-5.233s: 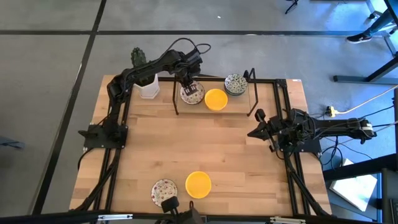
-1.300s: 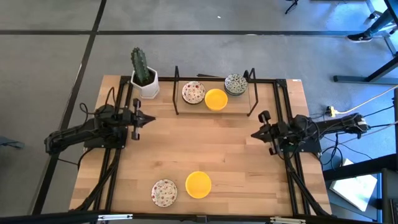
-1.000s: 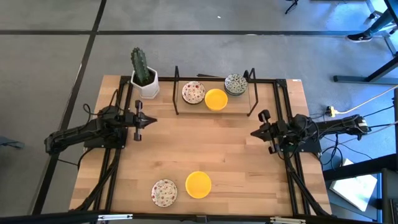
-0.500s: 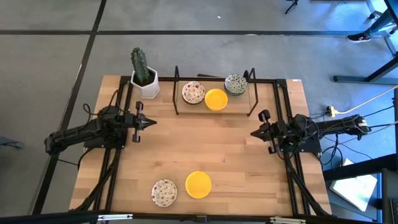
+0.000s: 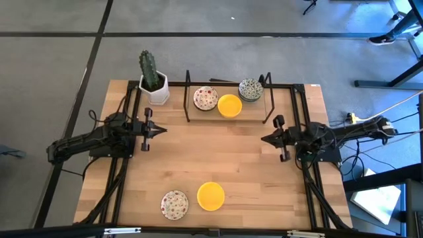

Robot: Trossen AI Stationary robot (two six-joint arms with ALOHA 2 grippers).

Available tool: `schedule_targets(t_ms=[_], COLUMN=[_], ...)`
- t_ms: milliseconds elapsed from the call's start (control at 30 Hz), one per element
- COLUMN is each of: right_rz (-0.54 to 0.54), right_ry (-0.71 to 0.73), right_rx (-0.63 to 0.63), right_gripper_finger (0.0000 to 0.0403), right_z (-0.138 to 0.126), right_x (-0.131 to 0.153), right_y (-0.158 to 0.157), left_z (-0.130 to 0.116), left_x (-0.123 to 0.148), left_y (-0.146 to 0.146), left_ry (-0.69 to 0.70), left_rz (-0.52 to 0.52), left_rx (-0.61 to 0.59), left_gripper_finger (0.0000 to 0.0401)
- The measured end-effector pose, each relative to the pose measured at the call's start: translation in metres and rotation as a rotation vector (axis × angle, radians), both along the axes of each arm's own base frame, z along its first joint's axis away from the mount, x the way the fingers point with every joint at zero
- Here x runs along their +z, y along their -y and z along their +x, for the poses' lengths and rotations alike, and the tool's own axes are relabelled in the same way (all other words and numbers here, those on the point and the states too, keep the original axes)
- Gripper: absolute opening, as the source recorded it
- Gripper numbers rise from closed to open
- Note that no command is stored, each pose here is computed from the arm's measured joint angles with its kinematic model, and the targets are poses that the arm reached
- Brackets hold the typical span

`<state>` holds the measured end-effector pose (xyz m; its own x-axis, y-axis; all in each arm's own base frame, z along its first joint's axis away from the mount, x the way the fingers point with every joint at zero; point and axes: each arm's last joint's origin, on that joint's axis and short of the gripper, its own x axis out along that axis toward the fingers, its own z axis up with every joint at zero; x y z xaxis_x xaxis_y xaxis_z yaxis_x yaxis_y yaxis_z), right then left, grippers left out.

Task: Pick & Place Mini bowls
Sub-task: Stack the yellow bowl on top of the yellow bowl on the shelf

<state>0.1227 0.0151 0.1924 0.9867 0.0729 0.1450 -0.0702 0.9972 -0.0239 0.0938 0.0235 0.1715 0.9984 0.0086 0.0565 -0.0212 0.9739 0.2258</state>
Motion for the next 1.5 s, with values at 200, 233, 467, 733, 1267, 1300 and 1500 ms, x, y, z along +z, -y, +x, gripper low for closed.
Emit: schedule_targets(t_ms=[200, 233, 467, 733, 1267, 1300, 1500], right_rz=[0.006, 0.009, -0.013, -0.069, -0.157, -0.167, -0.217], right_ry=[-0.094, -0.113, -0.285, -0.445, -0.826, -0.842, -0.876], right_rx=[0.023, 0.027, 0.019, -0.040, 0.221, 0.254, 0.331], right_gripper_finger=[0.0002, 0.0002, 0.0004, 0.0004, 0.0017, 0.0023, 0.0079], right_z=[0.020, 0.025, 0.065, 0.116, 0.201, 0.205, 0.229], right_x=[0.011, 0.014, 0.029, 0.058, 0.142, 0.141, 0.127], right_y=[-0.007, -0.008, -0.019, -0.029, -0.059, -0.065, -0.094], left_z=[0.001, 0.001, 0.001, 0.001, 0.001, 0.001, 0.001], left_x=[-0.001, -0.001, -0.001, -0.001, 0.000, 0.001, 0.002], left_y=[0.000, 0.000, -0.001, -0.001, -0.001, -0.001, -0.001], left_ry=[-0.010, -0.011, -0.011, -0.011, 0.002, 0.008, 0.024], left_rz=[-0.005, -0.007, -0.017, -0.034, -0.062, -0.065, -0.101], left_rx=[0.001, 0.001, 0.012, 0.018, 0.023, 0.023, 0.022], left_gripper_finger=[0.0001, 0.0002, 0.0002, 0.0008, 0.0008, 0.0008, 0.0005])
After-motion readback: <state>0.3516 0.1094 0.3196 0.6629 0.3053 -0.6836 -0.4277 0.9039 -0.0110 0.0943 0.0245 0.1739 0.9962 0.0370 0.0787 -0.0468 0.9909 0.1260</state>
